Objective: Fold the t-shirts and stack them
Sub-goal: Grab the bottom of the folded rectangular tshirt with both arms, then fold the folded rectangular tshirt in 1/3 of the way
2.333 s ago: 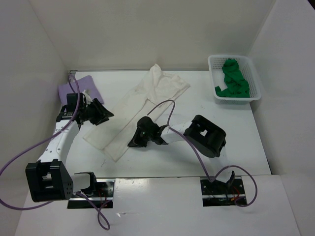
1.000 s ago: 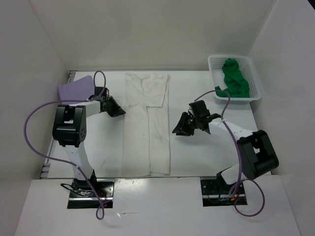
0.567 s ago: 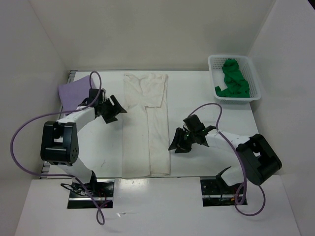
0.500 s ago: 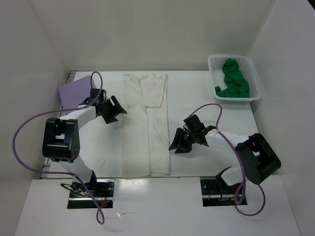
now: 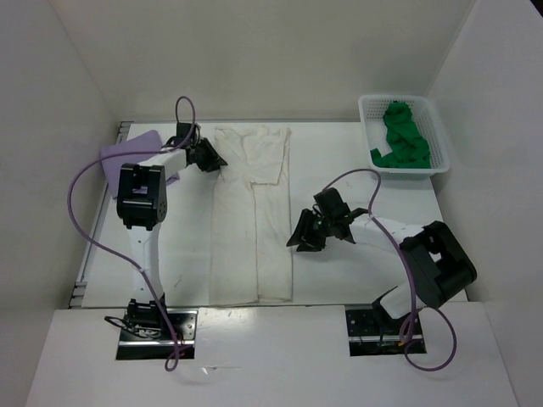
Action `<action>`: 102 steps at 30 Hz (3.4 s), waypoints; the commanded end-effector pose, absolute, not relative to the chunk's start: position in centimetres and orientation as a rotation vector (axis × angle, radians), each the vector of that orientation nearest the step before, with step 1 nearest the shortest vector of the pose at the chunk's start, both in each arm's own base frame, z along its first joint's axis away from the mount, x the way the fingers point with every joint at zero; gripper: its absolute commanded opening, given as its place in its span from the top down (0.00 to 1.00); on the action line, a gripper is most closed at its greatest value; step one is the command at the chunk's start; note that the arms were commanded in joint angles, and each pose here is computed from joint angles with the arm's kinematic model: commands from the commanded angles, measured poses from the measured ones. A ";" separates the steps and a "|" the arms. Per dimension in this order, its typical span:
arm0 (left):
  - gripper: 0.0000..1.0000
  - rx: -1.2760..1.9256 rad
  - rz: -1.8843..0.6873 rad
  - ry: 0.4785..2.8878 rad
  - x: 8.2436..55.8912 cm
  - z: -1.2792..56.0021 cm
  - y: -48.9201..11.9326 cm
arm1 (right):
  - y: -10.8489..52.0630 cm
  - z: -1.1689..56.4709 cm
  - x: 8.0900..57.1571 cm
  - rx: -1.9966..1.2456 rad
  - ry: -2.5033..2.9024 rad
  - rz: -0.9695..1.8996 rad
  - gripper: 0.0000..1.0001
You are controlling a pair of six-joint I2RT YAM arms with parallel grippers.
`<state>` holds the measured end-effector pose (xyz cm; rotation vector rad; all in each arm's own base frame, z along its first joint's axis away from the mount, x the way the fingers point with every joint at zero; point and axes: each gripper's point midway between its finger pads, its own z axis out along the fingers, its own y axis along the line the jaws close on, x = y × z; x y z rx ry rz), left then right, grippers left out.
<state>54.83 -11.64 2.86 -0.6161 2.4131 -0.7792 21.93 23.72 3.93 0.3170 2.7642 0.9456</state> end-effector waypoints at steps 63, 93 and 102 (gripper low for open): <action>0.75 -0.886 -0.395 3.375 9.2 1.2 -13.8 | 28.9 2.4 10.2 0.087 2.971 1.018 0.69; 0.95 -0.899 -1.002 2.545 40.2 10.4 -14.2 | 24.5 9.9 36.9 0.306 2.605 0.933 1.00; 0.91 -0.942 -0.923 2.487 47.1 8.3 -13.1 | 23.7 9.1 45.0 0.303 2.562 0.847 1.00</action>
